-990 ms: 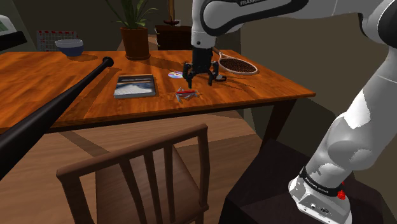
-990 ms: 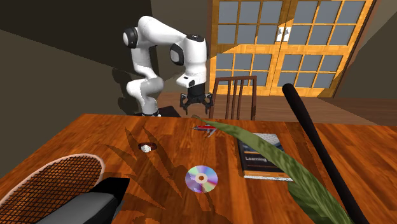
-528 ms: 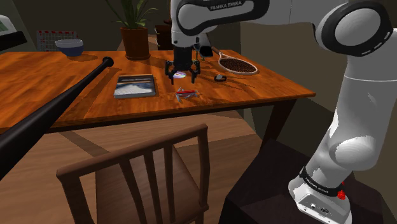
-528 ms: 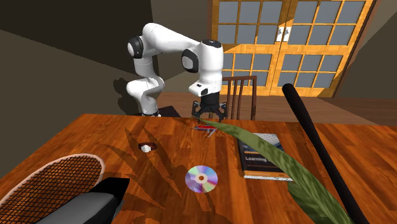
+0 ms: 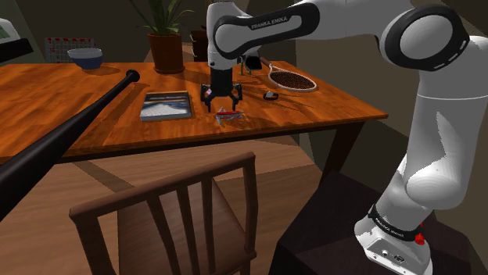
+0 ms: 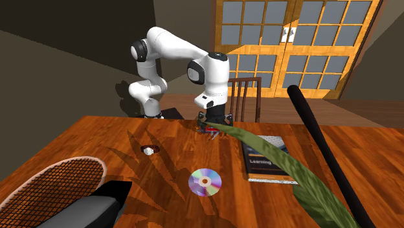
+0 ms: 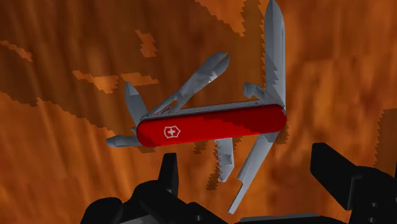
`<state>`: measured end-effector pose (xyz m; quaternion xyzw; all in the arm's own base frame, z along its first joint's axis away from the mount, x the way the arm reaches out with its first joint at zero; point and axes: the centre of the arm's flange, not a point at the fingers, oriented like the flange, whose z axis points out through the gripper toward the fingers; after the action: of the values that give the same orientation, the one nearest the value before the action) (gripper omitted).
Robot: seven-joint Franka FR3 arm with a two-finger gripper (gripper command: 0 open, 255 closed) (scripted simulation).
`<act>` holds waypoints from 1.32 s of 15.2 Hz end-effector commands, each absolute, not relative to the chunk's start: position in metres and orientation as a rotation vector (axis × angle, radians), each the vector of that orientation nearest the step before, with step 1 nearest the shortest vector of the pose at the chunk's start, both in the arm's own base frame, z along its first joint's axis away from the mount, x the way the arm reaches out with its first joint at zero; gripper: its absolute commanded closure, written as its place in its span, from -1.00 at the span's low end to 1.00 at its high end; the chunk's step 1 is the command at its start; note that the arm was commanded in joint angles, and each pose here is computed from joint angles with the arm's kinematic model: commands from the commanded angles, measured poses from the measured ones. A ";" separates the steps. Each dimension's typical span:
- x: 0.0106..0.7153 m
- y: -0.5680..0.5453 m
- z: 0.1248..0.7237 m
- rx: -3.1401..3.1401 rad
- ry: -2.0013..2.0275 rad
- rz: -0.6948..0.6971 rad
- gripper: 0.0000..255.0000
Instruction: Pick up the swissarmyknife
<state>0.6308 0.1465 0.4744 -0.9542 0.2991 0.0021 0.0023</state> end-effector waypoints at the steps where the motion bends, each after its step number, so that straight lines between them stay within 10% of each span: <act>1: 0.631 0.146 0.470 -2.993 0.938 0.006 -1.00; 2: 0.632 0.146 0.470 -2.993 0.938 0.006 1.00; 20: 0.631 0.146 0.517 -2.993 0.938 0.006 1.00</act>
<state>0.6306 0.1454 0.5114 -0.9542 0.2991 0.0018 0.0025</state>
